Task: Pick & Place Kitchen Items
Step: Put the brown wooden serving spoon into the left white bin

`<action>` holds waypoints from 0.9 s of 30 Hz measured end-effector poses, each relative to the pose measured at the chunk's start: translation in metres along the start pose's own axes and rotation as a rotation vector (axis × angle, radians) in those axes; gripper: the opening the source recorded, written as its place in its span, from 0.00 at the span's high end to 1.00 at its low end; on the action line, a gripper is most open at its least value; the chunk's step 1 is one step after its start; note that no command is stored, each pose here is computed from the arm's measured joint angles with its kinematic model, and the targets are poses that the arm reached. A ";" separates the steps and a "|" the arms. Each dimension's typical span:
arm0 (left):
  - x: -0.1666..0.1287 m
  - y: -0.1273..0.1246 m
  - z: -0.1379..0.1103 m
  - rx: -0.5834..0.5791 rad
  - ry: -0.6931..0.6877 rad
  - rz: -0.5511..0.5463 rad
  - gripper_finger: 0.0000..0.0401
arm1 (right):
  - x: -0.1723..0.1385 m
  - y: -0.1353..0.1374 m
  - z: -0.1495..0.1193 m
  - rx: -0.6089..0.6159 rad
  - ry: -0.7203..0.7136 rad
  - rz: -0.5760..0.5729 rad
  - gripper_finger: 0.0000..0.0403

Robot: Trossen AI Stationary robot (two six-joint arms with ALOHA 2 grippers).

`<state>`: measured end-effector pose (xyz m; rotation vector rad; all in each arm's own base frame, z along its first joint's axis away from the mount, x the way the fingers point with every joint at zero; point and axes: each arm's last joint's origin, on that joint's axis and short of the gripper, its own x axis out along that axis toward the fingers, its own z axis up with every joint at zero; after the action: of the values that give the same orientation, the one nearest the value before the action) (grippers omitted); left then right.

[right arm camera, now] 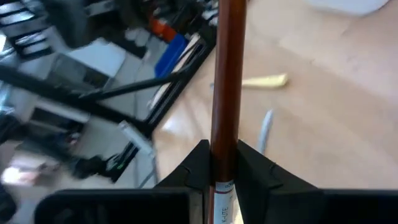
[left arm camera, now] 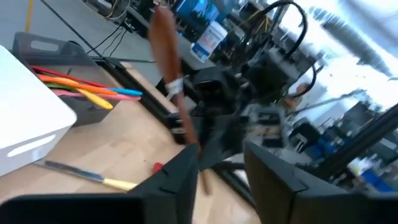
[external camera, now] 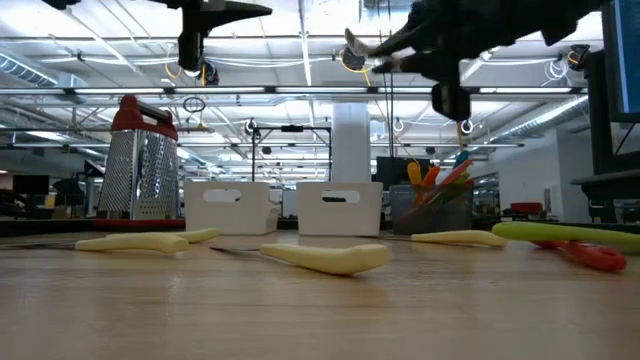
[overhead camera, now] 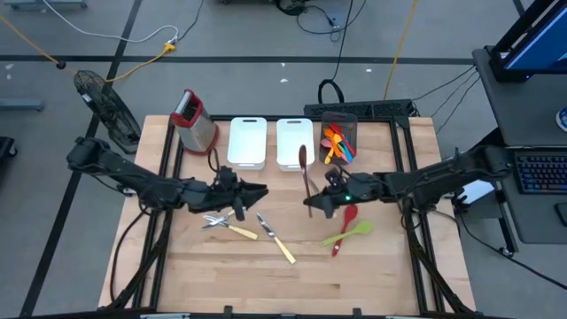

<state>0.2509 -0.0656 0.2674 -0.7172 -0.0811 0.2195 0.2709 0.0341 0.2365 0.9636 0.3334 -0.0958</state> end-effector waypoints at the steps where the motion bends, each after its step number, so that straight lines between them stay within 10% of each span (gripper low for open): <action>1: 0.002 0.000 0.000 -0.014 -0.012 -0.006 0.63 | 0.004 -0.001 0.003 -0.008 -0.009 -0.014 0.91; 12: 0.027 0.015 -0.016 -0.046 -0.065 0.022 0.32 | 0.034 0.015 0.028 -0.091 -0.054 -0.049 0.91; 27: 0.065 0.016 -0.013 0.003 -0.058 0.033 0.29 | 0.047 0.022 0.031 -0.087 -0.025 -0.040 0.91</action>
<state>0.3138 -0.0473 0.2467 -0.7093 -0.1247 0.2721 0.3270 0.0247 0.2549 0.8690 0.3318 -0.1288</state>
